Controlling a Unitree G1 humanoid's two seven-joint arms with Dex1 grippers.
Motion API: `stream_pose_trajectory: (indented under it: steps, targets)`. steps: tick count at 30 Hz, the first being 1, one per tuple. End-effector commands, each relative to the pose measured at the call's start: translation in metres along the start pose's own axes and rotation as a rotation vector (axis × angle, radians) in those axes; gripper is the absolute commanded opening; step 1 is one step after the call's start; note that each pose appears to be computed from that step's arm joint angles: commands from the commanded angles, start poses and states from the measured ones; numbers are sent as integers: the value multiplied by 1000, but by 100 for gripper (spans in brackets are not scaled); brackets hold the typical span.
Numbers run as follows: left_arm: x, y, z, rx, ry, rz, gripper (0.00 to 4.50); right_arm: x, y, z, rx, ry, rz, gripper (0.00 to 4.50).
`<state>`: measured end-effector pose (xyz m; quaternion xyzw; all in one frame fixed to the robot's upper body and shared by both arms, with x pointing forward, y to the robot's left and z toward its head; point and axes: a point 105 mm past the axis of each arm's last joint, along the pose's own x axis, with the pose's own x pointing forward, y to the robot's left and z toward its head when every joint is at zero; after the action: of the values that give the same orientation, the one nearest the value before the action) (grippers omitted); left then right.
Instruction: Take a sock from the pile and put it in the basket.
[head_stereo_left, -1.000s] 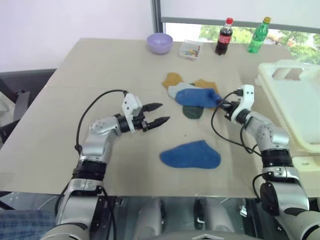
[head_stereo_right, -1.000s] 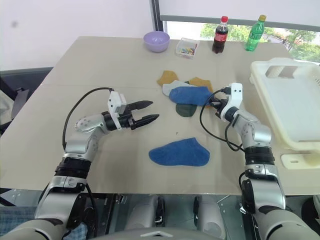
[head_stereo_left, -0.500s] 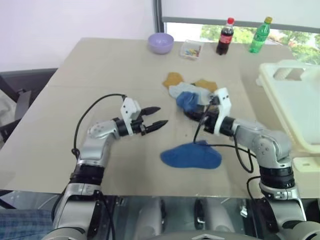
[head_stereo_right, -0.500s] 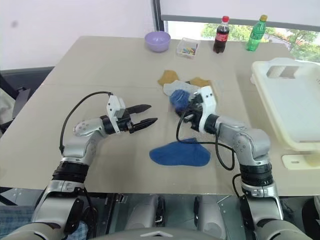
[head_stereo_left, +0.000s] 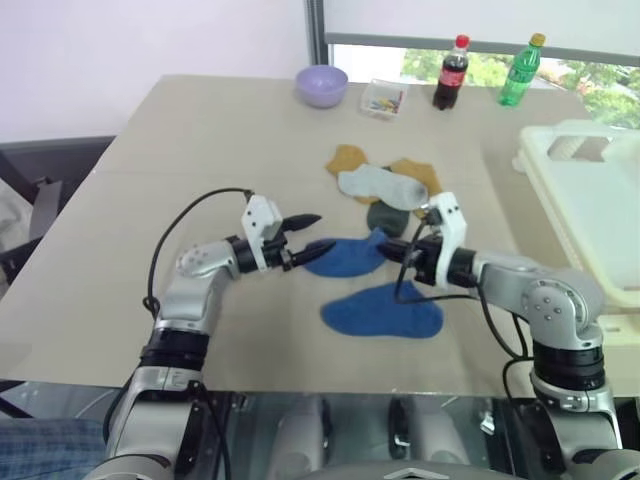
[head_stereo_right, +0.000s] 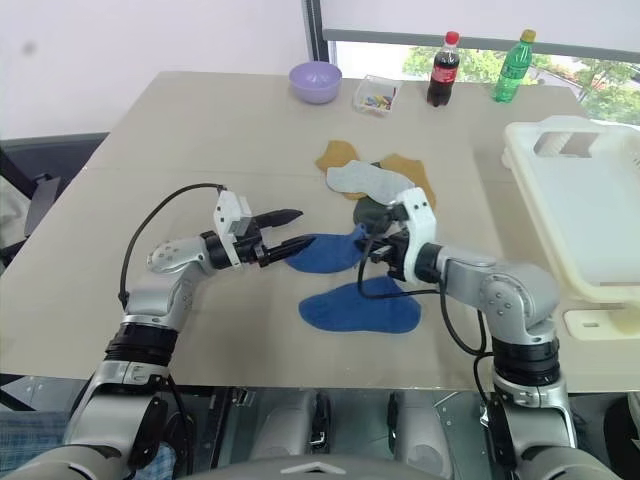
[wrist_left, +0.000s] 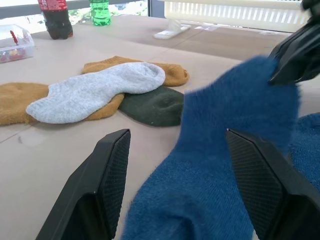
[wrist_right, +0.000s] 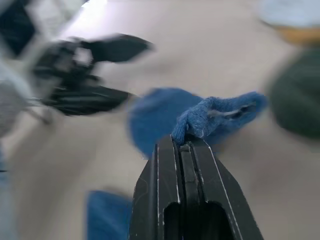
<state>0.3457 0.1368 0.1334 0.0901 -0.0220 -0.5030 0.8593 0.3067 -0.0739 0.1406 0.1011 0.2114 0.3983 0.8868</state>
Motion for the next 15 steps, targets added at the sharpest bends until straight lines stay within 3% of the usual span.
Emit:
stream_pose_trajectory:
  steps: [1, 9, 15]
  targets:
    - [-1, -3, -2, 30, 35, -2, 323, -13, -10, 0, -1, -15, -53, 3]
    - [-23, 11, -34, 16, 202, 80, 323, -26, -28, -22, 33, 26, -155, 3]
    - [-25, -1, -50, -25, 284, 6, 323, -25, -30, -25, 41, 20, -176, 3]
